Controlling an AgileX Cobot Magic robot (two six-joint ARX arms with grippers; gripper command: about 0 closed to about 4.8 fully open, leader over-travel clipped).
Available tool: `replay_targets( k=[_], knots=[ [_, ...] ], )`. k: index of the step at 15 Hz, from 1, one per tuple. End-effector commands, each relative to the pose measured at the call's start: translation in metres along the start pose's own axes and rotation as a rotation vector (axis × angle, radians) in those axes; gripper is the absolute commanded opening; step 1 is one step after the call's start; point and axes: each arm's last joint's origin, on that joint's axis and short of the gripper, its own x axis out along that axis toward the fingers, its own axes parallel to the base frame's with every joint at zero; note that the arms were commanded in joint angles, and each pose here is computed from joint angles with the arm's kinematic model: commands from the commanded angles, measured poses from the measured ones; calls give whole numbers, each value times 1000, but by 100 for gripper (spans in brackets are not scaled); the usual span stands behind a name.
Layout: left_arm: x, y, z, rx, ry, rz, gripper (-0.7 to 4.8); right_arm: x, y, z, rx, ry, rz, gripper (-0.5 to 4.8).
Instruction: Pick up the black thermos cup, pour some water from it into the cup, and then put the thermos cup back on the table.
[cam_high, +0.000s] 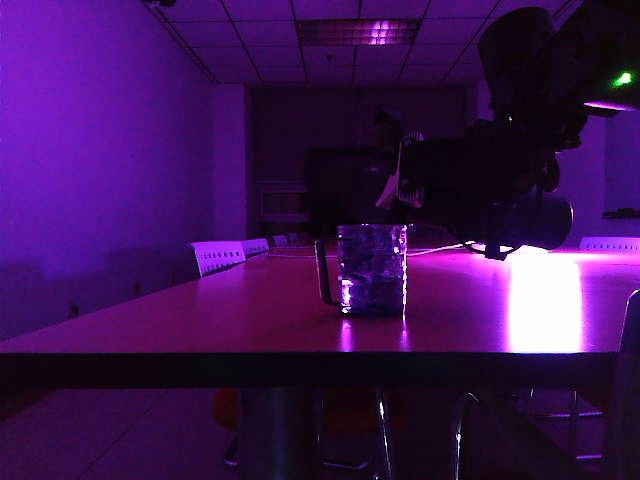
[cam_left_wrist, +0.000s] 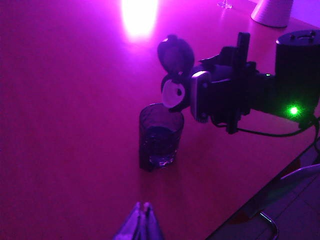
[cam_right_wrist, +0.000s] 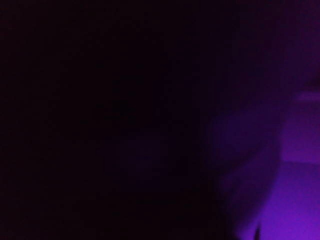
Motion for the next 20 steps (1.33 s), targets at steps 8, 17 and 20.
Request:
replay_targets(
  k=[8,17,20],
  knots=[
    [0,-2,-3,37,40,-54,-6,-3,-19,5,-57,-24,-121,103],
    [0,-2,-3,36,40,-54,-6,-4,-24,6,-115,-30,-169,103],
    [0,-2,-3,36,40,-54,-6,-4,-25,7,-142,-31,-187,103]
  ],
)
